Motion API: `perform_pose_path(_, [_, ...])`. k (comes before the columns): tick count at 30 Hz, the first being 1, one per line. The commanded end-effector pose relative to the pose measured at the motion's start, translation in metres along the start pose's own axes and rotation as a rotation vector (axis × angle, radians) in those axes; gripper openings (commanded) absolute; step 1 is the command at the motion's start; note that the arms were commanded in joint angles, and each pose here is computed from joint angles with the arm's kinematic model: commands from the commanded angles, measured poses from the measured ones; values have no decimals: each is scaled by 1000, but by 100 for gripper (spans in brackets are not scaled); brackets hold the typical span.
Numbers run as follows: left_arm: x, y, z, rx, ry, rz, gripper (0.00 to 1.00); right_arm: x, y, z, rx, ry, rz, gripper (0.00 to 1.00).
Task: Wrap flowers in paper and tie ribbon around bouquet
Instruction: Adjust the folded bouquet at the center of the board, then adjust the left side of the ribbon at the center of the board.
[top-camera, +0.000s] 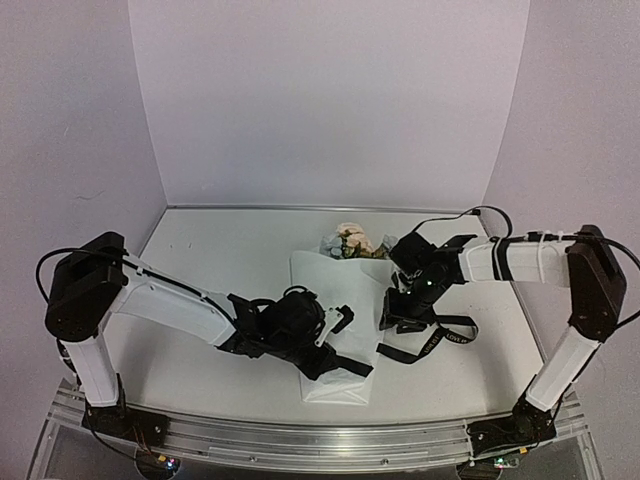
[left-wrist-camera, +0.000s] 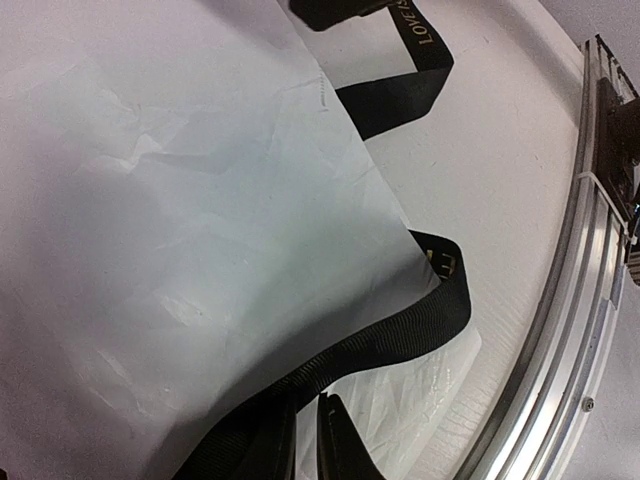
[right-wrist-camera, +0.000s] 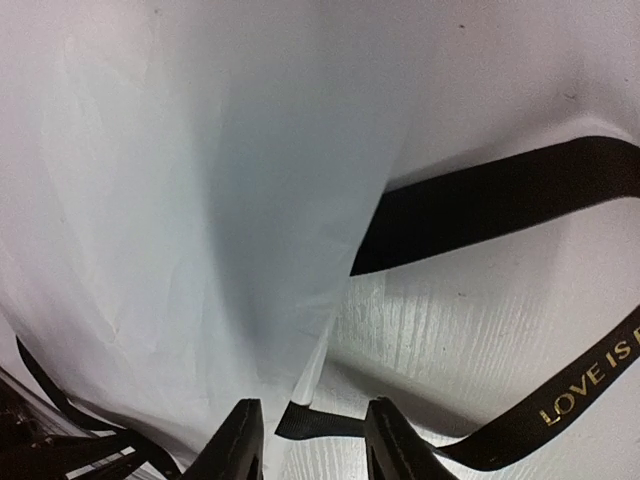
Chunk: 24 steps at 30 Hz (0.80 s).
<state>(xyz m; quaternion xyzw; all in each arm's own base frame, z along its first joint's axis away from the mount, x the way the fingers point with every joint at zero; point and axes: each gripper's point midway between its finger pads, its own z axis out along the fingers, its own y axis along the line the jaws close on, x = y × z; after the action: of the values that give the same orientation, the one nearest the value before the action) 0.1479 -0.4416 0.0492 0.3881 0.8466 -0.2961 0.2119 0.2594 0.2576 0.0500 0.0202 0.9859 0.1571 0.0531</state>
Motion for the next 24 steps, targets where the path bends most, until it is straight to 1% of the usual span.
perform_pose_path(1, [-25,-3,3,7,-65,13,10,14,-10,-32,-4,-15,-107,49])
perform_pose_path(4, [-25,0,7,5,-61,4,10,26,-17,-35,-12,-1,-188,60])
perform_pose_path(10, [-28,5,11,9,-58,-14,10,41,-21,-23,-28,75,-362,71])
perform_pose_path(15, [-31,5,12,16,-55,-17,10,42,-29,-10,11,109,-415,71])
perform_pose_path(20, [-34,6,12,19,-57,-19,10,46,-40,4,59,140,-389,69])
perform_pose_path(24, [-35,6,13,25,-54,-21,10,52,-58,13,116,140,-366,68])
